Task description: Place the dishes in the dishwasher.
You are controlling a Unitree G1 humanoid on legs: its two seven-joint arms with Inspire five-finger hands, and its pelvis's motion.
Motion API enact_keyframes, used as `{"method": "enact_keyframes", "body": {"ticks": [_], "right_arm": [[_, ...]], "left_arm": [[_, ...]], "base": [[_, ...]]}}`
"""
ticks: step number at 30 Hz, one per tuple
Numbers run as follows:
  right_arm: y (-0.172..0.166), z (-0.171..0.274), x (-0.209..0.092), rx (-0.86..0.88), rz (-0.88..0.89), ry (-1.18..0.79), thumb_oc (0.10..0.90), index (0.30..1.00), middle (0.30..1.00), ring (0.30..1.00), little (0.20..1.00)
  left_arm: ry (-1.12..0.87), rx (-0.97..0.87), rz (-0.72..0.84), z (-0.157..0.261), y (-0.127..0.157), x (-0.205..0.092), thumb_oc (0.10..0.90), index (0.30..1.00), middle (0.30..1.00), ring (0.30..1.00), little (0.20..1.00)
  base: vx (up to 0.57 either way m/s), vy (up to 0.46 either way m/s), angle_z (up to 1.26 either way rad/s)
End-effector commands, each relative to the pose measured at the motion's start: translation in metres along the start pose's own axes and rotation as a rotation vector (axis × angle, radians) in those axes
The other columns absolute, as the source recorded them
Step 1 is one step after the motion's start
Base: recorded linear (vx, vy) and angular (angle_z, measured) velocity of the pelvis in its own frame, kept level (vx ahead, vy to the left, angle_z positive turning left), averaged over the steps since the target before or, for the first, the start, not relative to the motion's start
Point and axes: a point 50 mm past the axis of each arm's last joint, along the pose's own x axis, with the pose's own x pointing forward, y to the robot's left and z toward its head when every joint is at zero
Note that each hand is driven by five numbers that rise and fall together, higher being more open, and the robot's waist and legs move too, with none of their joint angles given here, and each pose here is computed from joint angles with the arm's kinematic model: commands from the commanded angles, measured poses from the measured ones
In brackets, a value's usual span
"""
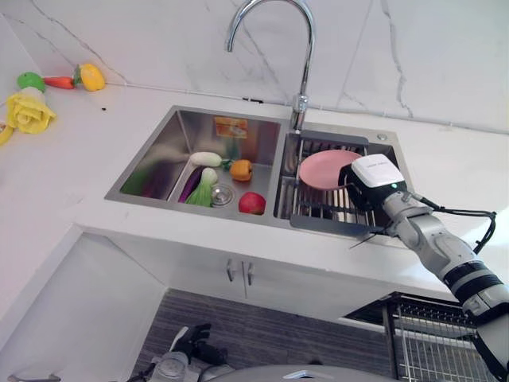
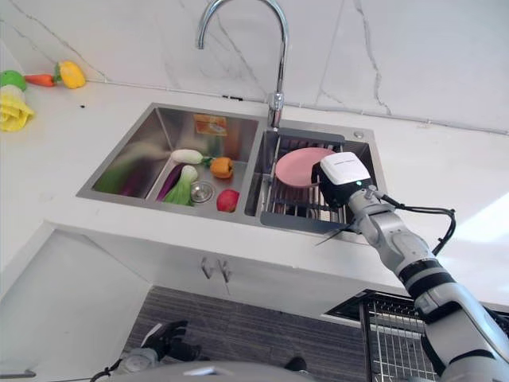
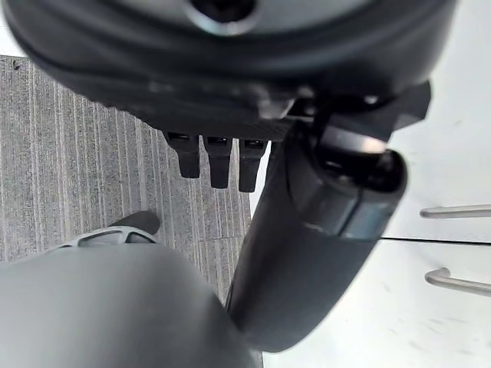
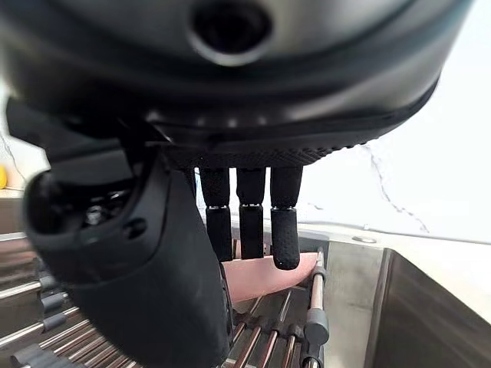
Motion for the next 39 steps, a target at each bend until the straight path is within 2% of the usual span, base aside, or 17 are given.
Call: {"method": "enact_keyframes", "body": {"ticks": [1,5,6,8,9,11,12,18,24,32,36,37,39], "right_arm": [[-0.062,0.015,0.029,0.052,-0.273,-0.045,0.400,0.300,0.300,0.300,0.300],[-0.062,0.015,0.029,0.052,-0.273,-0.045,0.400,0.300,0.300,0.300,0.300],[-0.107,0.028,0.025,0.099,-0.485,-0.126,0.400,0.300,0.300,0.300,0.300],[-0.116,0.027,0.021,0.108,-0.524,-0.129,0.400,0.300,0.300,0.300,0.300],[-0.144,0.030,0.013,0.133,-0.647,-0.169,0.400,0.300,0.300,0.300,0.300],[-0.145,0.030,0.012,0.133,-0.647,-0.166,0.400,0.300,0.300,0.300,0.300],[-0.162,0.029,0.006,0.132,-0.733,-0.176,0.400,0.300,0.300,0.300,0.300],[-0.202,0.026,-0.016,0.139,-0.939,-0.185,0.400,0.300,0.300,0.300,0.300],[-0.215,0.028,-0.033,0.181,-1.021,-0.217,0.400,0.300,0.300,0.300,0.300],[-0.220,0.021,-0.065,0.137,-1.082,-0.223,0.400,0.300,0.300,0.300,0.300],[-0.221,0.015,-0.082,0.070,-1.080,-0.211,0.400,0.300,0.300,0.300,0.300],[-0.219,0.006,-0.097,-0.014,-1.053,-0.171,0.400,0.300,0.300,0.300,0.300],[-0.218,0.005,-0.099,-0.016,-1.052,-0.166,0.400,0.300,0.300,0.300,0.300]], "left_arm": [[0.079,0.088,-0.028,-0.027,-0.004,-0.007,0.800,0.900,0.900,0.900,0.900],[0.079,0.088,-0.028,-0.027,-0.004,-0.007,0.800,0.900,0.900,0.900,0.900],[0.072,0.080,-0.007,-0.023,-0.002,-0.006,0.800,0.900,0.900,0.900,0.900],[0.071,0.086,-0.003,-0.022,-0.002,-0.005,0.800,0.900,0.900,0.900,0.900],[0.070,0.092,0.004,-0.020,-0.001,-0.005,0.800,0.900,0.900,0.900,0.900],[0.069,0.094,0.004,-0.020,0.000,-0.004,0.800,0.900,0.900,0.900,0.900],[0.066,0.094,0.004,-0.018,-0.001,-0.004,0.800,0.900,0.900,0.900,0.900],[0.042,0.086,0.014,-0.007,-0.001,0.000,0.800,0.900,0.900,0.900,0.900],[0.006,0.083,0.012,0.006,-0.002,0.002,0.800,0.900,0.900,0.900,0.900],[-0.002,0.096,-0.003,0.008,-0.004,0.003,0.800,0.900,0.900,0.900,0.900],[0.007,0.103,-0.006,0.006,-0.003,0.003,0.800,0.900,0.900,0.900,0.900],[0.026,0.104,-0.006,0.001,-0.001,0.002,0.800,0.900,0.900,0.900,0.900],[0.026,0.111,-0.008,0.001,-0.001,0.002,0.800,0.900,0.900,0.900,0.900]], "base": [[0.00,0.000,0.00],[0.00,0.000,0.00],[0.00,0.000,0.00],[-0.02,0.031,-0.02],[-0.03,0.026,-0.03],[0.00,0.000,0.00],[-0.03,0.032,-0.03],[-0.03,0.035,-0.03],[-0.03,0.039,-0.05],[-0.02,0.053,-0.08],[0.00,0.062,-0.03],[-0.02,0.053,-0.16],[-0.04,0.036,-0.22]]}}
